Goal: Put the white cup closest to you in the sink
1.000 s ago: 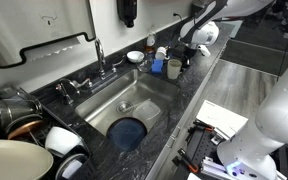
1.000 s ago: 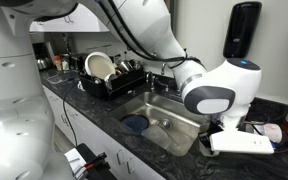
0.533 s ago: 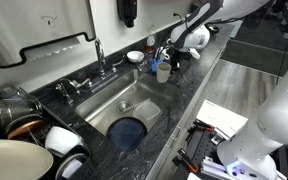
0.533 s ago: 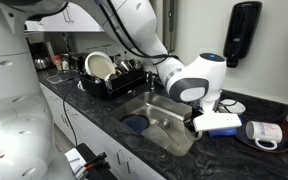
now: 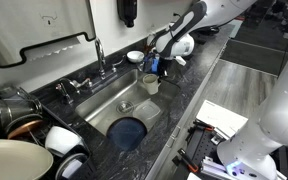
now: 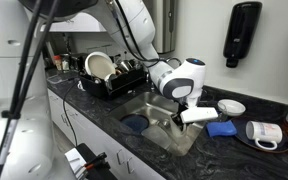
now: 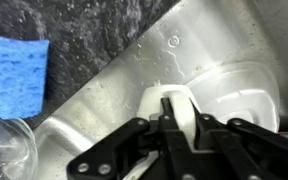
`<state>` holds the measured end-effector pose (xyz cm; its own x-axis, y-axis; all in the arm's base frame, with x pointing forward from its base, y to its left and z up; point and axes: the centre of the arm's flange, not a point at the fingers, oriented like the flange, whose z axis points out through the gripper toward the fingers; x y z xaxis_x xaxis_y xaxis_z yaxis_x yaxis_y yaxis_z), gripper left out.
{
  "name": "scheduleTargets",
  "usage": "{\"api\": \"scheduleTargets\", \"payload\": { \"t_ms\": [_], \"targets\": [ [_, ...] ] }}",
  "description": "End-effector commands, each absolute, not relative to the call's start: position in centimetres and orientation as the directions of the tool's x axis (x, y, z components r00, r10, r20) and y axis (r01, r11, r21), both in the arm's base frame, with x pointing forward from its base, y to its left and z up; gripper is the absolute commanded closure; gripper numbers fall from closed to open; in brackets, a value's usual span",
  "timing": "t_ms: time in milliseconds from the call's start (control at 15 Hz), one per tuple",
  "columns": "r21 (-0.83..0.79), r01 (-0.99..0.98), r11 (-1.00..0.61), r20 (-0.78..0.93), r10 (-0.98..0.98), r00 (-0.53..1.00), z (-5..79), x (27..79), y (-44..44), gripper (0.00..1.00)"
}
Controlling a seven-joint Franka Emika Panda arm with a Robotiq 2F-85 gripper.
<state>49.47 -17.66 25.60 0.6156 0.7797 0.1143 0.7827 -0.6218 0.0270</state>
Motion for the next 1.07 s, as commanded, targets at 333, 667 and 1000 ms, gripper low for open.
{"api": "scheduleTargets", "payload": {
  "t_ms": [333, 667, 1000],
  "targets": [
    [-0.033, 0.661, -0.750, 0.227, 0.638, 0.735, 21.3, 59.1, -9.9, 0.96],
    [-0.023, 0.471, -0.882, 0.236, 0.453, 0.860, 17.9, 61.9, -7.9, 0.96],
    [0.030, 0.227, -0.973, 0.242, 0.228, 0.943, 16.3, 62.4, -9.7, 0.96]
  ]
}}
